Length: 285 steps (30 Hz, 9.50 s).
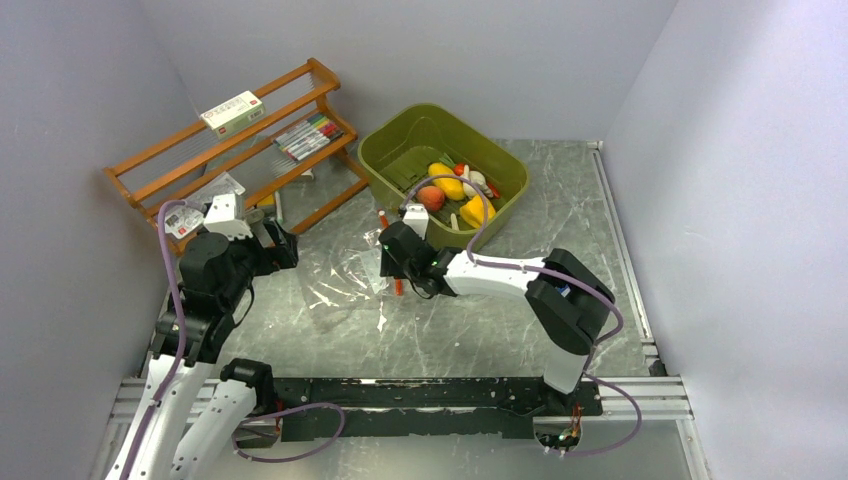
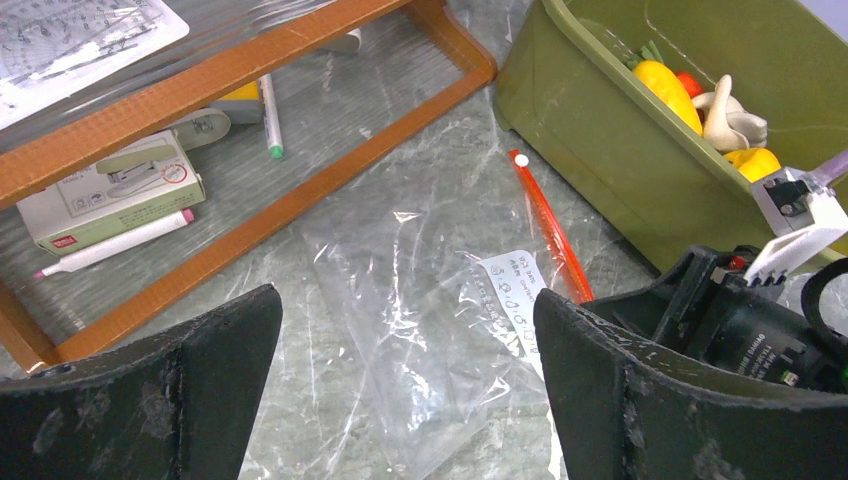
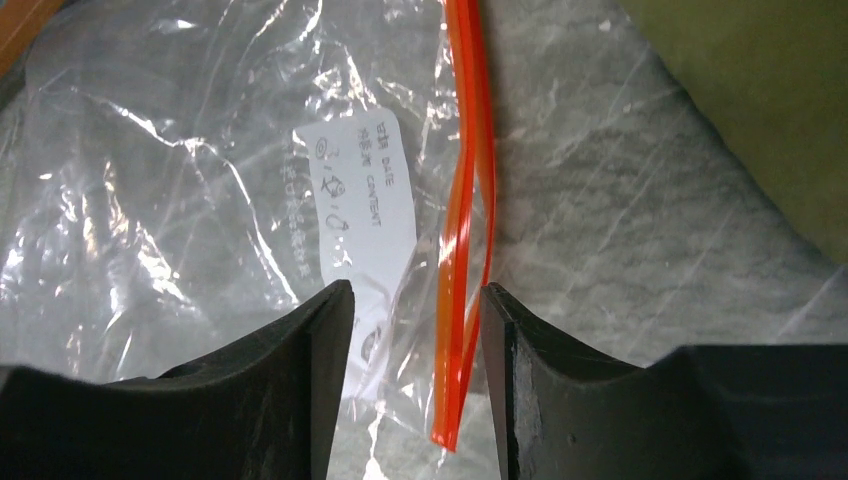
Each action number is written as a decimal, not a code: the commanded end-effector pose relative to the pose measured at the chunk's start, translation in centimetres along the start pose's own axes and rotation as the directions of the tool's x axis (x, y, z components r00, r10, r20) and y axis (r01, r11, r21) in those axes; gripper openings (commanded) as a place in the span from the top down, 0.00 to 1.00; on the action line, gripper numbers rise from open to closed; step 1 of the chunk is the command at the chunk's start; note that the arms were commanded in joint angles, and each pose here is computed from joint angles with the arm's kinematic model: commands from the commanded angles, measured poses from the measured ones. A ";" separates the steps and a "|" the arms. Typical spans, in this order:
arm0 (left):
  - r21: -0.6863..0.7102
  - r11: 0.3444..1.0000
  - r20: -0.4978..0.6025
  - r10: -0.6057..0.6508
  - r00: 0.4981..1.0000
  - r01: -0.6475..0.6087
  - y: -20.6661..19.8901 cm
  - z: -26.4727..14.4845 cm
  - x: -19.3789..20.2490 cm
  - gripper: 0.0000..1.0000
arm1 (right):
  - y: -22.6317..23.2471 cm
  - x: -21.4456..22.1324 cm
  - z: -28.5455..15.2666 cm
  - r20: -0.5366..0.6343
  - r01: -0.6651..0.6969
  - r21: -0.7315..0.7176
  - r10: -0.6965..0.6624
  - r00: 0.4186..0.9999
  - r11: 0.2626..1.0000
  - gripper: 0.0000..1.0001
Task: Place the food in the zip-top bag and seal the zipper
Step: Pick up the zipper food storage bag at the center of the board, then open the zipper of the food storage bag.
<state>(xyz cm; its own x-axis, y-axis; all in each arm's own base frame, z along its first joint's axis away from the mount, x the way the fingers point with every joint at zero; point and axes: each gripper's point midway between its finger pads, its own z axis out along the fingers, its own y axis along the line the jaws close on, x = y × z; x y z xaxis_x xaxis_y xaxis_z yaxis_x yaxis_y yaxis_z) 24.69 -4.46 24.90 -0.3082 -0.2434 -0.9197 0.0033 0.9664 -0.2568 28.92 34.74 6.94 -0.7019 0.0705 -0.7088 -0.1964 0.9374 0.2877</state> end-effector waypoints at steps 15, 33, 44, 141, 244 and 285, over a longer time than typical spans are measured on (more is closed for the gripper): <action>-0.001 1.000 0.027 0.011 1.000 -0.011 0.2 0.1 -0.4 0.05 | 1.0 0.2 2.9 -0.014 0.003 -0.043 -0.003 1.000 0.999 0.51; -0.016 1.000 0.011 0.009 1.000 -0.009 0.4 0.3 -0.1 0.05 | 0.4 0.1 3.8 0.000 0.015 -0.027 -0.015 1.000 1.000 0.59; 0.009 1.000 0.002 0.012 1.000 -0.012 0.0 0.6 0.2 0.05 | 2.3 -1.5 2.4 0.083 0.072 -0.167 -0.058 0.995 0.983 0.98; 0.444 0.807 -0.539 -0.105 0.835 0.388 -11.4 3.8 8.3 0.93 | 11.5 -8.4 -14.8 0.426 0.486 -0.219 -0.365 0.828 0.846 0.54; 0.027 0.994 -0.621 -0.065 0.781 0.103 -4.1 6.0 9.6 0.77 | 9.2 -14.4 -16.4 0.548 0.268 0.114 -0.286 0.786 0.957 1.00; 0.493 0.789 -0.552 -0.042 0.832 0.367 -14.0 2.1 3.2 0.27 | 8.3 -10.7 -11.5 0.465 0.181 0.069 -0.192 0.864 0.981 1.00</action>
<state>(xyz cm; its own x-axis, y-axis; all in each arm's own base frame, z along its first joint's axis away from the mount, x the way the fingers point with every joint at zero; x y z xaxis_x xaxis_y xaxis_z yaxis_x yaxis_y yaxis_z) 25.47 -18.59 23.80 -0.8011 -0.1909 -0.5673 0.3305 0.6492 -0.6851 26.29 38.03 23.79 -0.2600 0.0070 -0.9656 -0.3161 0.9442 0.0920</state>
